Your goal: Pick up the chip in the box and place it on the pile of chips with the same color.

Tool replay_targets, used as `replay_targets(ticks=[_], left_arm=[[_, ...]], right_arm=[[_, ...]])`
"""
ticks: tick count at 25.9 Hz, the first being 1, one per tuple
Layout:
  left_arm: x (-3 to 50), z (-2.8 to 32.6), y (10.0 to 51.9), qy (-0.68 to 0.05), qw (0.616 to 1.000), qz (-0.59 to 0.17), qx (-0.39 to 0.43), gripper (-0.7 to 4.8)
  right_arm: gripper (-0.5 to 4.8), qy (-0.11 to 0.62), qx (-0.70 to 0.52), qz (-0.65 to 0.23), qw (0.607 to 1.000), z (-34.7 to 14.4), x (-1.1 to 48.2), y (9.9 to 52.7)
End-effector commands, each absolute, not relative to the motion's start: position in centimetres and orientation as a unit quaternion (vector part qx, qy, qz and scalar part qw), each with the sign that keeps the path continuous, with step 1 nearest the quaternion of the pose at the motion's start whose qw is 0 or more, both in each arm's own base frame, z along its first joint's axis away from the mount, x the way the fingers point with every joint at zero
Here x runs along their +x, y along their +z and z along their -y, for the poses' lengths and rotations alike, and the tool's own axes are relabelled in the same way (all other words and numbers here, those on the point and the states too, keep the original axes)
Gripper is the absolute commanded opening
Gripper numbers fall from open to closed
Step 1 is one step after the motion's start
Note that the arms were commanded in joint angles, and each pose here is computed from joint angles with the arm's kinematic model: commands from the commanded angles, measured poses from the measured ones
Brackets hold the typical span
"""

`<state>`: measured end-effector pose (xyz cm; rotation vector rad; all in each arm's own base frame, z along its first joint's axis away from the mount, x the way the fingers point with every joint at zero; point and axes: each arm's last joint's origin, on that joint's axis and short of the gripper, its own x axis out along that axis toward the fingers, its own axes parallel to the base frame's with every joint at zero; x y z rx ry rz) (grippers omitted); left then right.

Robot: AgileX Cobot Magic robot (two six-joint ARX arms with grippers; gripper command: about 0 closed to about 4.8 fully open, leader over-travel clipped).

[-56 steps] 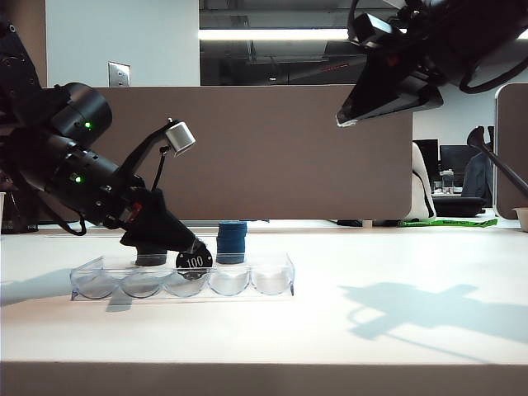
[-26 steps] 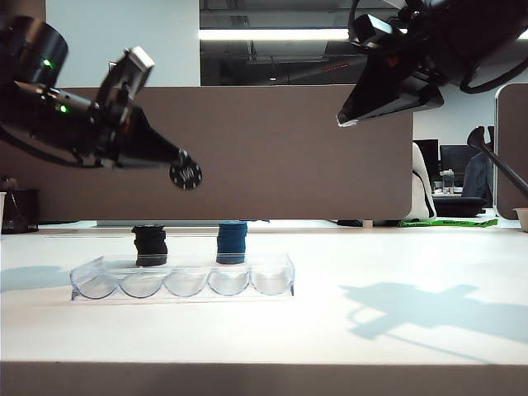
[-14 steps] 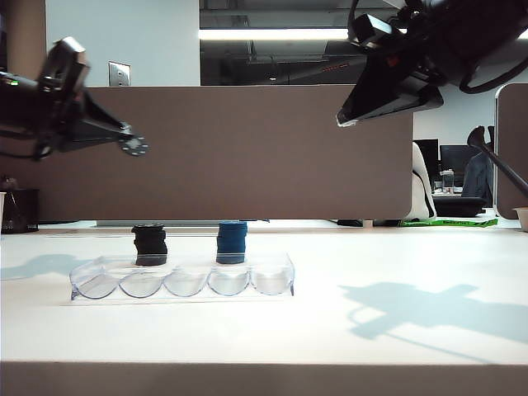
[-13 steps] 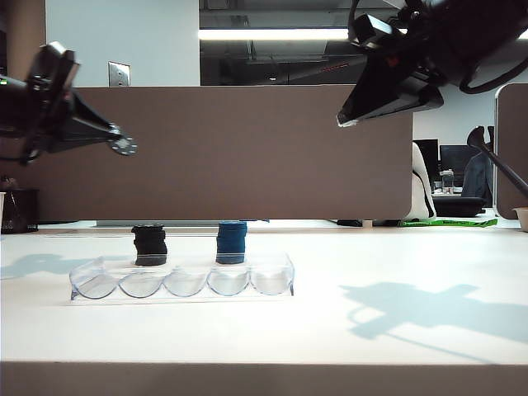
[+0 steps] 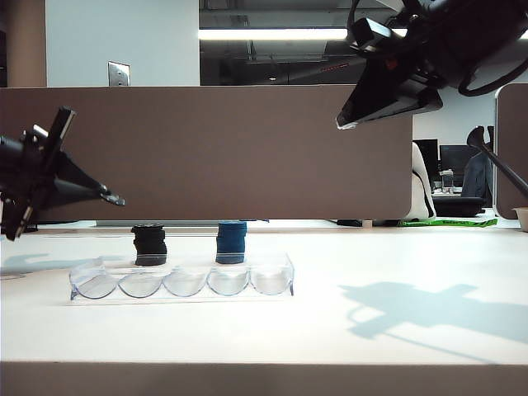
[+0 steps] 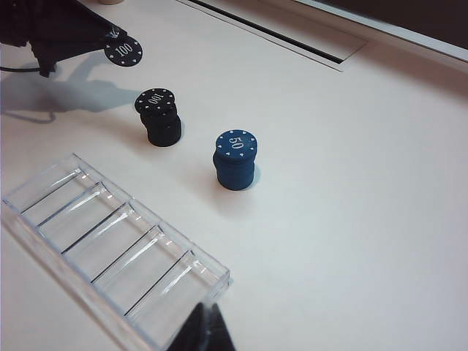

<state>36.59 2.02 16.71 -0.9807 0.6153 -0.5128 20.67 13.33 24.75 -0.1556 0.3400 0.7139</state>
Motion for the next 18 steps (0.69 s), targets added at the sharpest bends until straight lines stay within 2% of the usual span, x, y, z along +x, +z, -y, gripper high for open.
replay_targets(ticks=[1,4,15,18], left_arm=[[37.3,-2.0,16.2,-0.265,0.783,-0.269,-0.494,-0.05],[37.8,-1.9,15.5,-0.281,0.771,-0.26,-0.509,-0.05],[37.9,-1.4,14.9,-0.307,0.781,-0.254,-0.481,-0.05],[38.0,0.0,14.9,-0.32,0.782,-0.258,-0.468,-0.05]], right_arm=[[-0.05,0.348,-0.074,-0.152,0.922,-13.4,20.7,25.1],[-0.05,0.348,-0.074,-0.152,0.922,-13.4,20.7,25.1],[-0.05,0.348,-0.074,-0.152,0.922,-13.4,20.7,25.1],[-0.05,0.348,-0.074,-0.152,0.922,-13.4,20.7,25.1]])
